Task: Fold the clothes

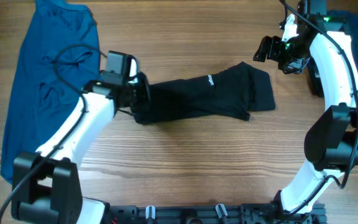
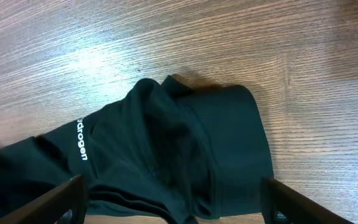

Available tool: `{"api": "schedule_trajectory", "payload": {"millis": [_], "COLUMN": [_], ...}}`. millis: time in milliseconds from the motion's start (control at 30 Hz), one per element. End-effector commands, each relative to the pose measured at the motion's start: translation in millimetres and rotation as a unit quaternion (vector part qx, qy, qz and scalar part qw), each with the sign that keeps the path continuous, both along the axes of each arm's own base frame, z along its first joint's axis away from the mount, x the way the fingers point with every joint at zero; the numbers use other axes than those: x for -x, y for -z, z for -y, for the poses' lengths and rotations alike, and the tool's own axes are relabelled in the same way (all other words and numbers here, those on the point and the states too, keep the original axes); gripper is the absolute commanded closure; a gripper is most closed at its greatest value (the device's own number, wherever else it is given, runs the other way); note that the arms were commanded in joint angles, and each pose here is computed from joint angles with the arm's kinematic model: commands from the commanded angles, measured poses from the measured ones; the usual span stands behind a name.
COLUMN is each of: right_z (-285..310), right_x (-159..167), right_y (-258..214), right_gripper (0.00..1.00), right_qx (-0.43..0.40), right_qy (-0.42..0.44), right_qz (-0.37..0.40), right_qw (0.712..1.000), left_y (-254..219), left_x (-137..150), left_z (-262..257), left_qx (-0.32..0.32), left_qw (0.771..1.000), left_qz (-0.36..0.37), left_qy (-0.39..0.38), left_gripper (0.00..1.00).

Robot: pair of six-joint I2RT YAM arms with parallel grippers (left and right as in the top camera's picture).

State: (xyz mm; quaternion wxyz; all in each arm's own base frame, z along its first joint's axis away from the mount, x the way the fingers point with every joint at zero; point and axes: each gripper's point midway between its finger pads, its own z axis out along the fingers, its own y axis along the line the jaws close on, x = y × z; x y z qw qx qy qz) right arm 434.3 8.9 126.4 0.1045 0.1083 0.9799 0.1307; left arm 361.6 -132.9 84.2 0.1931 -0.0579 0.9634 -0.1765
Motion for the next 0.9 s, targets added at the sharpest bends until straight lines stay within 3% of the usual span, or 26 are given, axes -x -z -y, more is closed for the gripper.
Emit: {"api": "schedule_trajectory", "payload": {"millis": [0,267,300,333,733,867], "right_z": [1.0,1.0,1.0,1.0,0.9,1.0], "right_x": [-3.3,-2.3,-2.3,-2.3,-0.5,-0.4], "right_y": [-1.2,-1.0,-1.0,-1.0,-0.6,-0.6], "right_gripper": [0.12,0.12,0.12,0.12,0.12,0.13], "right_qx": [0.008,0.008,0.008,0.008,0.008,0.007], "right_qy": [-0.006,-0.007,-0.007,-0.006,-0.007,-0.006], "right_qz": [0.003,0.001,0.001,0.001,-0.003,-0.003], "right_qw": [1.0,1.0,1.0,1.0,1.0,1.0], "left_y": [-1.6,31.6,34.9,36.6,-13.8,-18.0], "left_x": [2.7,25.3,27.1,27.1,-4.1,3.2], "left_z": [34.5,87.2,89.9,91.3,115.3,129.7], "left_qx": [-0.005,-0.015,-0.016,-0.016,0.038,0.065], "left_qw": [0.999,0.993,0.992,0.992,0.99,0.986], "left_qz": [0.026,0.002,-0.001,-0.001,0.046,0.043], "left_qy": [0.048,0.12,0.124,0.126,0.126,0.148], "left_gripper": [0.96,0.96,0.67,0.01,0.01,0.12]}}
